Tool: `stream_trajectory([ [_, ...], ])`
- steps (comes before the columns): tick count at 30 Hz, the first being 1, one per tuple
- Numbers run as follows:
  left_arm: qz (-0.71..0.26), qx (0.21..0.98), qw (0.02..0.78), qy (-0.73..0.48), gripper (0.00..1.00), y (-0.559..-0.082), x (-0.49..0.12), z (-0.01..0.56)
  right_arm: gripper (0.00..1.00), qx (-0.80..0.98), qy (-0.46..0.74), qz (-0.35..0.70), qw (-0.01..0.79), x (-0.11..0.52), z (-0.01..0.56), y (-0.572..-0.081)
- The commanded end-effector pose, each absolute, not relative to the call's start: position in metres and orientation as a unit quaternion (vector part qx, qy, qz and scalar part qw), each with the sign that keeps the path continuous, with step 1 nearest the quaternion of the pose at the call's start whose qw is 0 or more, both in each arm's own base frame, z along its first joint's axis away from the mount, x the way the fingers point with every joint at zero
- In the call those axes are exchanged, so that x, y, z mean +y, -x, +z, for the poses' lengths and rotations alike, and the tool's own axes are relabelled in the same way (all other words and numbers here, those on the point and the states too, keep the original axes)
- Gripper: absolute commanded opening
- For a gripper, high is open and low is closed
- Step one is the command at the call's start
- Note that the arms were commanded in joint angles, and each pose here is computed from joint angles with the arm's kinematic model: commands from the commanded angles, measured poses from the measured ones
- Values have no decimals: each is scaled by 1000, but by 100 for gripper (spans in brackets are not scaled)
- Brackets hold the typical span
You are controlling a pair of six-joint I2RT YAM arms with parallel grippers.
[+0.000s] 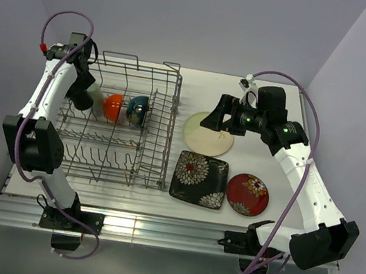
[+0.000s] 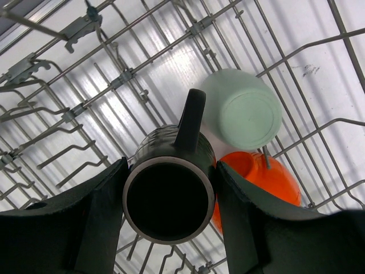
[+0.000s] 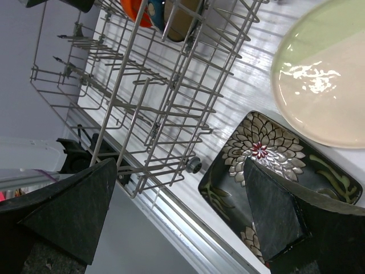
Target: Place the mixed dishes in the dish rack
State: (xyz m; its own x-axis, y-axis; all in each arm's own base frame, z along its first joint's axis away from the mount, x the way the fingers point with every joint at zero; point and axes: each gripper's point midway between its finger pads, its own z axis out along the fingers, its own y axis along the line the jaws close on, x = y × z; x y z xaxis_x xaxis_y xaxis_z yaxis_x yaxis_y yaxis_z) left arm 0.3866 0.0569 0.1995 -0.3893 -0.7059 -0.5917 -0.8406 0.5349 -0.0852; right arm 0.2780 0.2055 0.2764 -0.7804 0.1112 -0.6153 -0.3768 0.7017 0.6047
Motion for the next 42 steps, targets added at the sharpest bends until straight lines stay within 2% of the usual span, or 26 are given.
stream_trajectory([
  [1, 121, 811, 334, 464, 0, -406, 64, 220, 100, 861, 88, 370, 338, 203, 282, -279],
  [10, 140, 824, 308, 455, 0, -408, 65, 190, 100, 864, 85, 363, 338, 201, 280, -279],
  [18, 125, 852, 279, 425, 2, -413, 41, 154, 100, 870, 73, 357, 333, 197, 277, -280],
  [21, 130, 861, 255, 421, 27, -406, 39, 139, 100, 881, 61, 346, 317, 194, 272, -282],
  [22, 130, 862, 251, 420, 44, -404, 38, 136, 100, 890, 55, 339, 301, 192, 265, -281],
  [23, 129, 862, 250, 421, 53, -403, 38, 136, 100, 894, 51, 334, 296, 191, 262, -282],
  [24, 131, 863, 243, 423, 67, -398, 38, 131, 100, 897, 42, 328, 291, 189, 259, -284],
  [27, 140, 864, 232, 425, 81, -389, 39, 127, 100, 913, 20, 318, 255, 186, 242, -283],
  [30, 141, 867, 221, 424, 88, -381, 38, 122, 100, 925, 3, 310, 221, 187, 226, -284],
  [34, 117, 874, 210, 421, 90, -375, 34, 121, 100, 931, -16, 299, 209, 187, 215, -295],
  [39, 101, 867, 220, 436, 93, -368, 31, 143, 100, 944, -56, 262, 195, 176, 205, -319],
  [42, 86, 858, 237, 448, 98, -359, 30, 167, 100, 952, -93, 238, 169, 163, 180, -335],
])
